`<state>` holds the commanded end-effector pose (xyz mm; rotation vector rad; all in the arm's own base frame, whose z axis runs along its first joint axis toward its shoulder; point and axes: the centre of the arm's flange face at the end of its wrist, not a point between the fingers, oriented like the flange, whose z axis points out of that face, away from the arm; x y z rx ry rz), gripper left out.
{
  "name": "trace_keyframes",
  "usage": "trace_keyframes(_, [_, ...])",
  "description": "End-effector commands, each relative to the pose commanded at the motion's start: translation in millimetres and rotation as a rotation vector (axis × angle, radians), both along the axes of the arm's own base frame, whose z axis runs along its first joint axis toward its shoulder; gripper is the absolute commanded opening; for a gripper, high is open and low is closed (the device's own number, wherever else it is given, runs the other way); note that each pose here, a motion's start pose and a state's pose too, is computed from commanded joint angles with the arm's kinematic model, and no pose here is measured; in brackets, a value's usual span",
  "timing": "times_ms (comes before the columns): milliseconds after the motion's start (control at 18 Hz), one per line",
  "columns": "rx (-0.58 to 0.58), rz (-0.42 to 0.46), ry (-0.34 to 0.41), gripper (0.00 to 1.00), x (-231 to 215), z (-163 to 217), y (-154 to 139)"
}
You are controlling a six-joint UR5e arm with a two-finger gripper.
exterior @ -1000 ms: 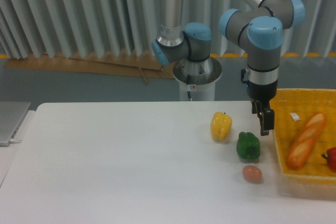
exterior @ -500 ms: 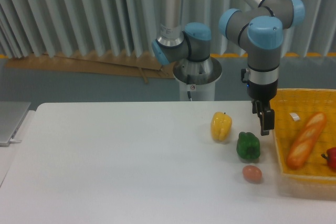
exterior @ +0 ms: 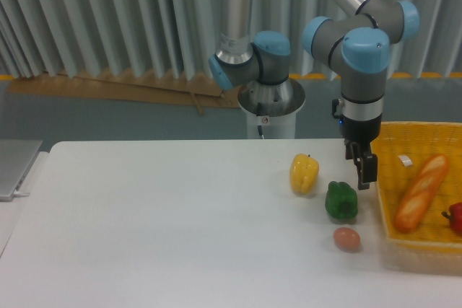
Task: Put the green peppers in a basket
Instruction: 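Open the gripper and move it over the green pepper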
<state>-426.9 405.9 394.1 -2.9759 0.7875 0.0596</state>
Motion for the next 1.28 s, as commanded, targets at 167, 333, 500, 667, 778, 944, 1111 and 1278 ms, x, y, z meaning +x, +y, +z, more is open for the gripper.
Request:
trace_keyframes(167, [-0.009, 0.126, -0.030, 1.00, 2, -8, -4])
trace_keyframes(333, [-0.034, 0.166, -0.067, 1.00, 3, -13, -8])
trace_keyframes(500, [-0.043, 0.293, -0.084, 1.00, -3, -8, -20])
trace_keyframes(667, [-0.053, 0.384, -0.094, 1.00, -13, -3, -43])
trace_keyframes(778, [-0.065, 0.443, -0.119, 1.00, -22, -5, -58])
trace_keyframes(944, [-0.090, 0.526, -0.151, 1.00, -23, -10, -64])
trace_keyframes(1111, [-0.106, 0.612, -0.179, 1.00, -20, -14, -62])
trace_keyframes(1278, [-0.107, 0.633, -0.198, 1.00, -19, -19, -62])
